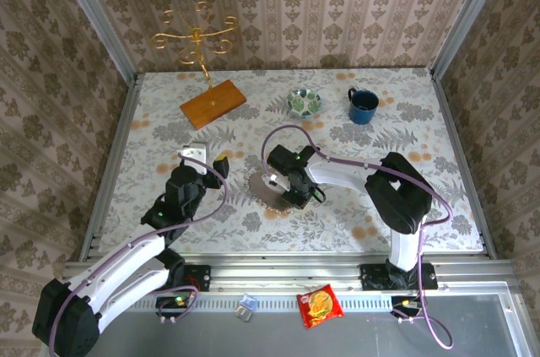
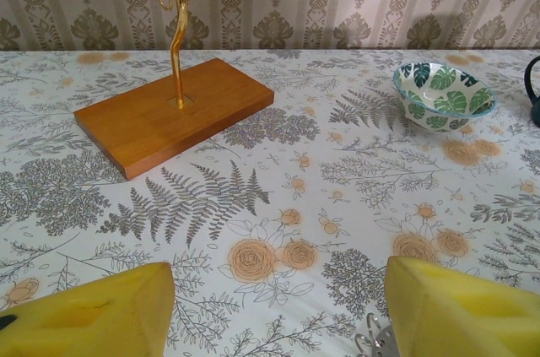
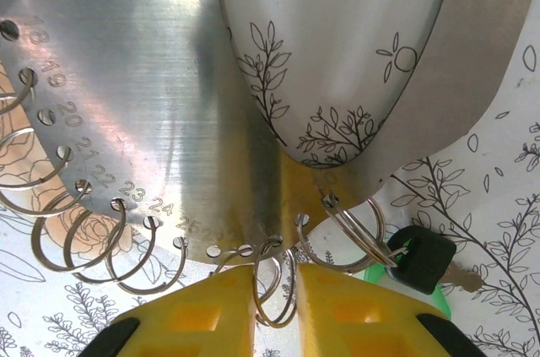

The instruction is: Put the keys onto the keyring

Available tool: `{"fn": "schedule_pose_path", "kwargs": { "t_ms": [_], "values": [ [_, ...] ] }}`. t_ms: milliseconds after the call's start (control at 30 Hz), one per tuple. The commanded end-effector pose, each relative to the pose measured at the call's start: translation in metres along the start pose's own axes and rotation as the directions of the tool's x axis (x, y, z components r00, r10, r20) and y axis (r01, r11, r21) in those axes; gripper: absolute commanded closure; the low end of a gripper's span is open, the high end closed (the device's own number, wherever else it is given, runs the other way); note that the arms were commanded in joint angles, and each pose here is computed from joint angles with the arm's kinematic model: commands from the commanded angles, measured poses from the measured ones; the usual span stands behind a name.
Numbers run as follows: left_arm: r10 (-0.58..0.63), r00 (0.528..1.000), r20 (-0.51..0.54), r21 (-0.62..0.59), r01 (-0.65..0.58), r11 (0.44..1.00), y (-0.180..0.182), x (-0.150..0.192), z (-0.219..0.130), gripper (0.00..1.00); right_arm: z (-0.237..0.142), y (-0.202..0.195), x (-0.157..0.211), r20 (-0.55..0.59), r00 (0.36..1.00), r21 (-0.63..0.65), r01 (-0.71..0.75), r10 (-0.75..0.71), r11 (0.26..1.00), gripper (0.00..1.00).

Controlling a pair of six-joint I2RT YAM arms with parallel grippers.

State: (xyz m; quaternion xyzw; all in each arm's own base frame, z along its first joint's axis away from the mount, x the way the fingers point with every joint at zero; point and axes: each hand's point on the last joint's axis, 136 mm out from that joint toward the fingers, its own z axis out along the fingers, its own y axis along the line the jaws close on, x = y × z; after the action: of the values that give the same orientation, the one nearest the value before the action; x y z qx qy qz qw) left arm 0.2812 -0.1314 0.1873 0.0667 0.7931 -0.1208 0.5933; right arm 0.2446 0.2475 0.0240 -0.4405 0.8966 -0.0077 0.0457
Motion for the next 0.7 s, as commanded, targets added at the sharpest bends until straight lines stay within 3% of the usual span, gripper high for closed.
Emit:
{"fn": "schedule_pose_path", "kwargs": {
  "t_ms": [0, 233, 467, 667],
  "values": [
    [-0.017, 1.000, 0.000, 0.004, 0.017, 1.000, 0.001, 0.001, 0.000, 0.33, -0.002, -0.003, 0.004, -0.033, 0.999, 0.025, 0.019, -0.018, 1.000, 0.81],
    [-0.010, 1.000, 0.003, 0.007, 0.010, 1.000, 0.000, -0.001, -0.001, 0.33, -0.006, -0.001, -0.001, -0.011, 1.000, 0.014, 0.026, -0.026, 1.000, 0.99],
    [0.063, 0.998, 0.020, 0.017, -0.063, 0.998, -0.002, -0.010, -0.004, 0.34, -0.039, -0.006, -0.014, 0.111, 0.992, 0.045, 0.058, -0.063, 0.997, 1.00],
    [0.189, 0.981, 0.050, 0.118, -0.193, 0.974, -0.020, -0.016, -0.008, 0.36, -0.080, 0.003, -0.017, 0.250, 0.952, 0.038, 0.174, -0.178, 0.984, 1.00]
  ]
}}
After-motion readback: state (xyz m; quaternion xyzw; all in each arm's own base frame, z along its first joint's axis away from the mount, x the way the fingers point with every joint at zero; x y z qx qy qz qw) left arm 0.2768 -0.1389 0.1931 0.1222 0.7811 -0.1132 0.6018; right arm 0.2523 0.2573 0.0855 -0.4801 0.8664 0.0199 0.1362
